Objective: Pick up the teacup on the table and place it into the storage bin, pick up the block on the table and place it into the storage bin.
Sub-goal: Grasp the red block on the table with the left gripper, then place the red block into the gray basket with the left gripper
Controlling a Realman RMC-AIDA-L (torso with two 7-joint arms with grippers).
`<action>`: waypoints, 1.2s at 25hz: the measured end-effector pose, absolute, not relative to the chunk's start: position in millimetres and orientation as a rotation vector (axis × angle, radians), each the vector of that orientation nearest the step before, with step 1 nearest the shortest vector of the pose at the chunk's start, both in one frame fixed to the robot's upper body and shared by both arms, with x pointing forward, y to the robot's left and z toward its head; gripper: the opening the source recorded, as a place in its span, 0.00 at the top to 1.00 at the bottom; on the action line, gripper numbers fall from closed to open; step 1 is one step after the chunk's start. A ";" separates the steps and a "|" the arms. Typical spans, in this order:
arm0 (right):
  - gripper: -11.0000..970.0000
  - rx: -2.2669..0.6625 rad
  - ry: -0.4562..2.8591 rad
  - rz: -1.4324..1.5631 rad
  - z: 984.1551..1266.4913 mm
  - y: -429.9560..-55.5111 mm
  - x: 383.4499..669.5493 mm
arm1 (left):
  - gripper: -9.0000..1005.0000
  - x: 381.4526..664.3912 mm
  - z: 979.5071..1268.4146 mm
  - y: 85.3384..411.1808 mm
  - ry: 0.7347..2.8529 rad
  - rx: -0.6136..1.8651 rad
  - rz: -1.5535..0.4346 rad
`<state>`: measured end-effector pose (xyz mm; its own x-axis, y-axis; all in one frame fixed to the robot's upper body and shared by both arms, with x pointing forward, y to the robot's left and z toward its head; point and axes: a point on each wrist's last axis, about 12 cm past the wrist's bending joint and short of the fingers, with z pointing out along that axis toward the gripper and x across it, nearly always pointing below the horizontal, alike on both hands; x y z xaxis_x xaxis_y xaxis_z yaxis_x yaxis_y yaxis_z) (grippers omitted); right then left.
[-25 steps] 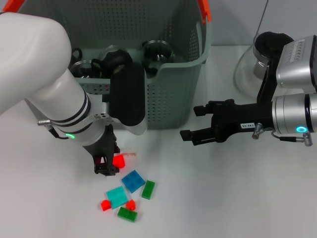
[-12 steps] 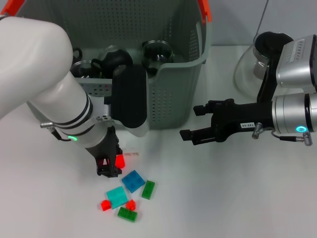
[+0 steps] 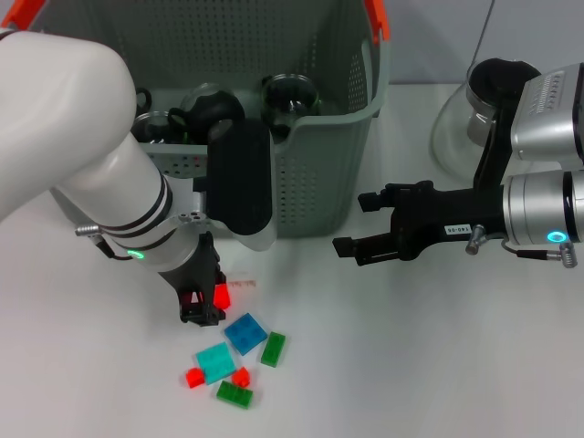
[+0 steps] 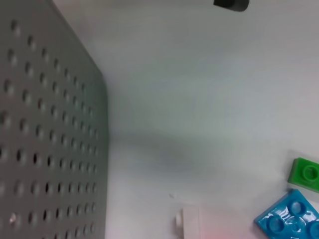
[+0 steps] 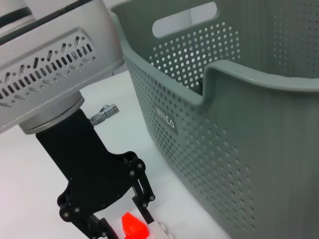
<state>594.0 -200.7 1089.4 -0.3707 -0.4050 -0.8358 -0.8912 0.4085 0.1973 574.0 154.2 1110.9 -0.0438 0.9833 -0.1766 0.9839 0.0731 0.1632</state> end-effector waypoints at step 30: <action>0.02 -1.113 1.935 0.848 1091.4 -202.1 595.9 | 0.69 574.3 1114.1 149.5 2.119 1.982 0.016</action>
